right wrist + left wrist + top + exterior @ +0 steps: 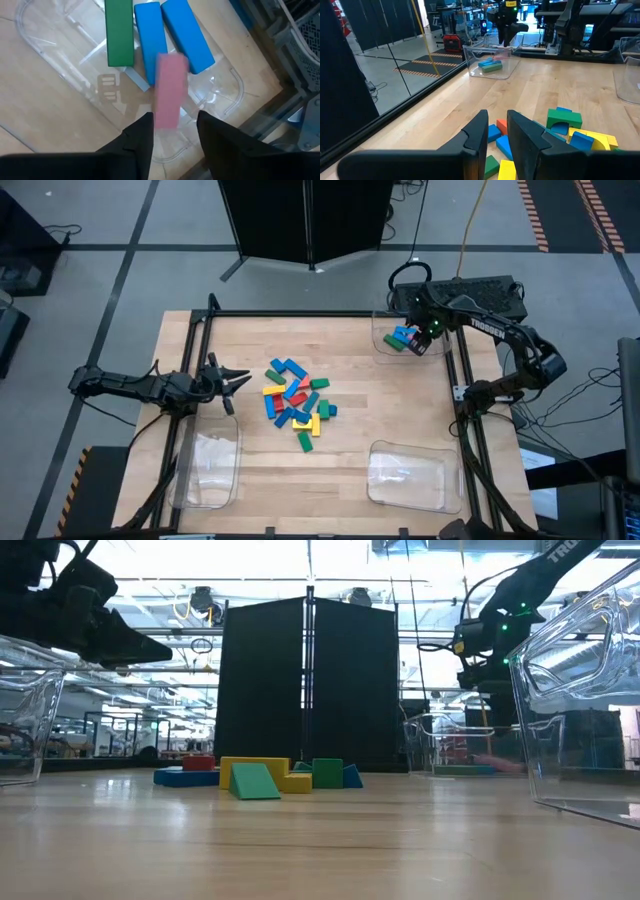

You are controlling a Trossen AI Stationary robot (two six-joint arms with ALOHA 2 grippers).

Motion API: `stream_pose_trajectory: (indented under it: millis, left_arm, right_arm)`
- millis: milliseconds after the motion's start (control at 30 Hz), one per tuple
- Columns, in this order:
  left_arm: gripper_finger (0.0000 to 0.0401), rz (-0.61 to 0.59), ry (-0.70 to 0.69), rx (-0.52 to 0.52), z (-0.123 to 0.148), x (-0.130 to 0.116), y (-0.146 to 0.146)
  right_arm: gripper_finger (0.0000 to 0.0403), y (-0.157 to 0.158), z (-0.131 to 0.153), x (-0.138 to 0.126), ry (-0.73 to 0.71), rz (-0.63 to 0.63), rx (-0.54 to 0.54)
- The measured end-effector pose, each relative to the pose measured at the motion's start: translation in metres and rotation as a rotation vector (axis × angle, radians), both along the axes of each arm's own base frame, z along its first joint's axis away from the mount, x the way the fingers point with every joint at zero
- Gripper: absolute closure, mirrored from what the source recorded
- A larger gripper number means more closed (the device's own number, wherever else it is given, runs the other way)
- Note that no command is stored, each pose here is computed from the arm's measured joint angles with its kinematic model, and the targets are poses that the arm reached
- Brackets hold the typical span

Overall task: Sort blocks by size
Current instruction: Put the blue rectangle block into the top transparent bin

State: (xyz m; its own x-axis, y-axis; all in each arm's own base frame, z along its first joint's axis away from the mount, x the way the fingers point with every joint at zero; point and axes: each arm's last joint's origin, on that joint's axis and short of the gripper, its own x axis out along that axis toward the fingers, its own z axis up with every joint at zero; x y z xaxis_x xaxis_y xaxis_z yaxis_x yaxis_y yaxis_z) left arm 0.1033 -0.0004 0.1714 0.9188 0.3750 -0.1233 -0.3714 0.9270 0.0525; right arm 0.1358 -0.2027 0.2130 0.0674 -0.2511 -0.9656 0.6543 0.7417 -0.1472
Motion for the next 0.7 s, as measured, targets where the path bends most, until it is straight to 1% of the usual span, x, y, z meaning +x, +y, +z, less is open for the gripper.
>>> stream_pose_trajectory:
  millis: [267,467,600,700]
  left_arm:
    - [0.0326,0.0,0.0,0.0,0.0,0.0,0.0]
    - [0.0326,0.0,0.0,0.0,0.0,0.0,0.0]
    - [0.0326,0.002,-0.001,0.0,0.0,0.0,0.0]
    - [0.0326,0.004,-0.003,0.0,0.0,0.0,0.0]
  right_arm:
    - [0.0239,0.0,0.0,0.0,0.0,0.001,-0.001]
    - [0.0239,0.001,0.0,0.002,-0.003,0.007,-0.004]
    - [0.0243,0.004,0.0,0.008,-0.021,-0.006,-0.008]
    - [0.0249,0.008,0.0,0.014,0.001,-0.017,-0.028]
